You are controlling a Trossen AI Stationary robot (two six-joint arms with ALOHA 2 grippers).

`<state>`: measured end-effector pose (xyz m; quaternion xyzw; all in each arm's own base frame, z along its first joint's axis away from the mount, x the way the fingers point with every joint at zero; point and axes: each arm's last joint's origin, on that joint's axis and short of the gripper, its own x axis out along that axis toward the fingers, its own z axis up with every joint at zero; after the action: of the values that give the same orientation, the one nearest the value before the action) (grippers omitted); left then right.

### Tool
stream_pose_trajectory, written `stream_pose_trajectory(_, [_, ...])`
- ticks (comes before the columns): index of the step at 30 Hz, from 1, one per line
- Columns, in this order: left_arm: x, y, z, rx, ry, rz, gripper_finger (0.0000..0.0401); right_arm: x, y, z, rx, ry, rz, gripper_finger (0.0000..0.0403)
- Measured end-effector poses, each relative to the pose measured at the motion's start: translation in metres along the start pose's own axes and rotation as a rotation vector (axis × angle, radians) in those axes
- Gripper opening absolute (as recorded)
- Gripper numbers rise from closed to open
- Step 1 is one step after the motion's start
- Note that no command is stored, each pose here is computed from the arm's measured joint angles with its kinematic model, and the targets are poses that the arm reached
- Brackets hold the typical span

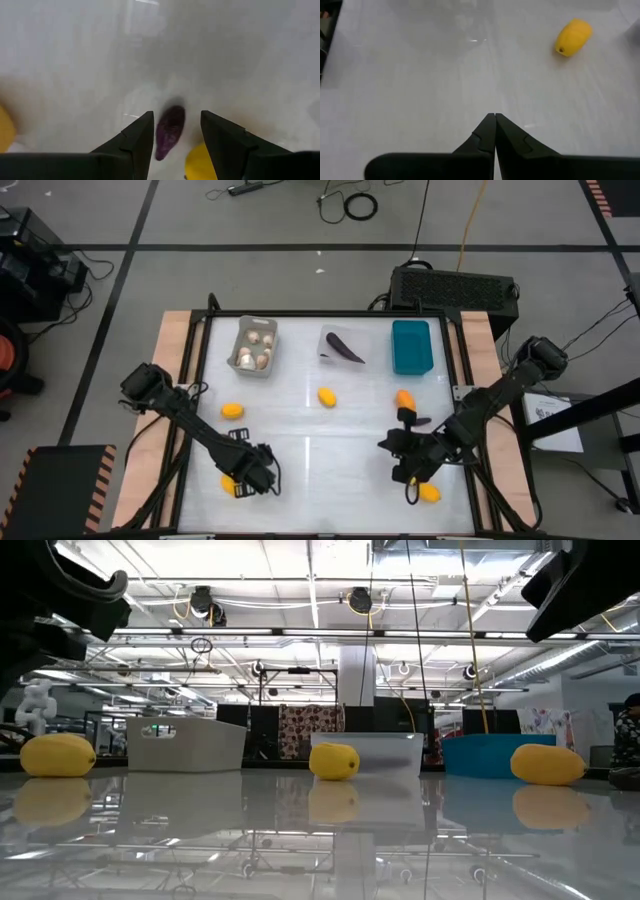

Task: Sort produce into baskets
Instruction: Put the eggplant into the transparent bin

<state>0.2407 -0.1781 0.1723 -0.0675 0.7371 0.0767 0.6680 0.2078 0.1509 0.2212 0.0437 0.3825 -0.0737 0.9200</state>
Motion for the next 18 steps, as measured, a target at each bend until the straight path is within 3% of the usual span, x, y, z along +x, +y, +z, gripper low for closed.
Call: stream_pose_trajectory(18, [0.011, -0.003, 0.002, 0.002, 0.067, 0.001, 0.0171, -0.003, 0.004, -0.003, 0.029, -0.001, 0.016, 0.0])
